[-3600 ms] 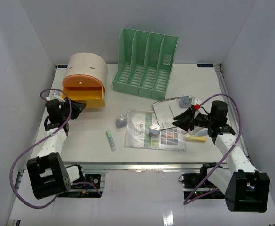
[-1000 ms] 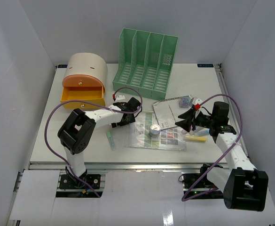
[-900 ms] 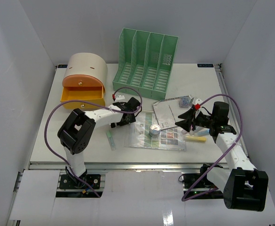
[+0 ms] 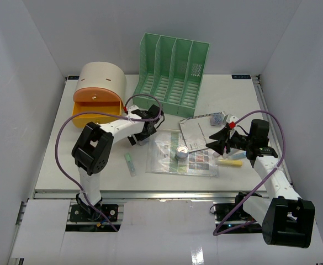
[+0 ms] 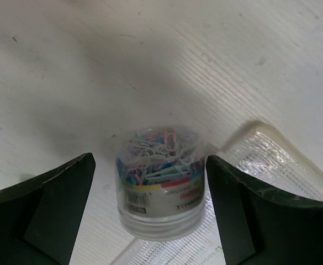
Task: Organize the desk
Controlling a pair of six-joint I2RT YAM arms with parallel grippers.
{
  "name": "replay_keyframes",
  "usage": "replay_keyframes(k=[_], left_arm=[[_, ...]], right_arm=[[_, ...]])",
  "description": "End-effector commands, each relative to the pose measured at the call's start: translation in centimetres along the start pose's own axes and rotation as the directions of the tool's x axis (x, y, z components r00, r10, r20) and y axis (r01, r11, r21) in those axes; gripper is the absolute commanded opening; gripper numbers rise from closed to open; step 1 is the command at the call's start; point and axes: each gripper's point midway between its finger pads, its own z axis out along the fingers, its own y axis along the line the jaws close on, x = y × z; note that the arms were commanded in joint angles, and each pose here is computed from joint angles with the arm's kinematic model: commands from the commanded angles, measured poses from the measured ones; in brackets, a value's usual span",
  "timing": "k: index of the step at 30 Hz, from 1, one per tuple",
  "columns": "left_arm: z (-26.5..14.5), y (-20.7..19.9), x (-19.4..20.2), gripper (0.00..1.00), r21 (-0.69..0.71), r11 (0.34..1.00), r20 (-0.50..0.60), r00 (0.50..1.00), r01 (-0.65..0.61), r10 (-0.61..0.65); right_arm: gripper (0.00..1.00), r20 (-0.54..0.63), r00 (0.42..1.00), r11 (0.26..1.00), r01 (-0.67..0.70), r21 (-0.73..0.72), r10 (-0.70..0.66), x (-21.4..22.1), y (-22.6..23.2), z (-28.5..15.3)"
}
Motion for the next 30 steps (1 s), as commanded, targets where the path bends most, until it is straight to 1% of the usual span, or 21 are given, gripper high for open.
replay_keyframes(k=[1, 6, 9, 10, 11, 13, 15, 16, 17, 19, 20, 23, 25, 28, 29, 30], left_arm=[[-1.0, -0.2, -0.6, 0.79, 0.008, 1.000, 0.001, 1.000, 0.020, -0.020], [-1.7, -0.7, -0.8, 0.39, 0.069, 0.997, -0.005, 1.000, -0.023, 0.024], [-2.7, -1.3, -1.3, 0.24, 0.127, 0.990, 0.006, 0.998, -0.060, 0.060], [-3.4, -1.9, -1.8, 0.18, 0.169, 0.984, 0.015, 0.998, -0.064, 0.062], [-4.1, -2.2, -2.1, 0.16, 0.201, 0.976, 0.021, 0.997, -0.082, 0.080], [-6.3, -3.9, -3.5, 0.07, 0.317, 0.937, 0.066, 0.989, -0.147, 0.133], [-8.9, -5.1, -5.0, 0.04, 0.427, 0.875, 0.135, 0.973, -0.229, 0.189], [-9.5, -5.1, -5.4, 0.04, 0.443, 0.851, 0.172, 0.958, -0.283, 0.229], [-10.8, -5.3, -6.2, 0.03, 0.477, 0.818, 0.218, 0.945, -0.321, 0.243], [-13.9, -5.5, -8.3, 0.02, 0.541, 0.768, 0.301, 0.931, -0.343, 0.204], [-14.1, -5.6, -8.6, 0.02, 0.541, 0.761, 0.318, 0.925, -0.359, 0.210], [-18.9, -4.2, -12.0, 0.02, 0.578, 0.714, 0.436, 0.889, -0.394, 0.137], [-20.9, -3.1, -13.7, 0.02, 0.574, 0.709, 0.497, 0.862, -0.410, 0.097], [-21.4, 0.0, -16.4, 0.04, 0.502, 0.766, 0.559, 0.826, -0.402, 0.067], [-20.5, 1.5, -17.6, 0.03, 0.461, 0.805, 0.559, 0.827, -0.374, 0.064], [-19.9, 2.6, -18.6, 0.03, 0.434, 0.830, 0.554, 0.831, -0.350, 0.061]], right_arm=[[0.52, 0.022, 0.999, 0.999, 0.035, -0.006, -0.035, -1.2, -0.1, -0.2], [0.52, 0.022, 0.999, 0.999, 0.036, -0.004, -0.036, -1.2, -0.2, -0.2], [0.52, 0.022, 0.999, 0.999, 0.035, -0.003, -0.035, -1.2, -0.2, -0.2], [0.52, 0.022, 0.999, 0.999, 0.034, -0.004, -0.034, -1.2, -0.2, -0.2], [0.52, 0.021, 0.999, 0.999, 0.032, -0.004, -0.032, -1.1, -0.2, -0.2], [0.52, 0.021, 0.999, 1.000, 0.031, -0.004, -0.031, -1.1, -0.2, -0.2], [0.52, 0.021, 0.999, 0.999, 0.032, -0.003, -0.032, -1.1, -0.2, -0.2], [0.52, 0.021, 0.999, 0.999, 0.032, -0.002, -0.032, -1.1, -0.2, -0.3], [0.52, 0.021, 0.999, 0.999, 0.032, -0.002, -0.032, -1.1, -0.2, -0.3], [0.52, 0.022, 0.999, 1.000, 0.032, -0.002, -0.031, -1.1, -0.3, -0.3], [0.52, 0.022, 0.999, 1.000, 0.032, -0.002, -0.031, -1.1, -0.3, -0.3], [0.52, 0.022, 0.999, 0.999, 0.032, -0.002, -0.032, -1.1, -0.2, -0.3], [0.52, 0.021, 0.999, 1.000, 0.028, -0.004, -0.027, -1.0, -0.2, -0.3], [0.52, 0.021, 0.999, 1.000, 0.029, -0.004, -0.029, -1.1, -0.2, -0.3], [0.52, 0.021, 0.999, 1.000, 0.028, -0.004, -0.028, -1.0, -0.2, -0.3], [0.52, 0.022, 0.999, 1.000, 0.029, -0.005, -0.029, -1.1, -0.2, -0.3]])
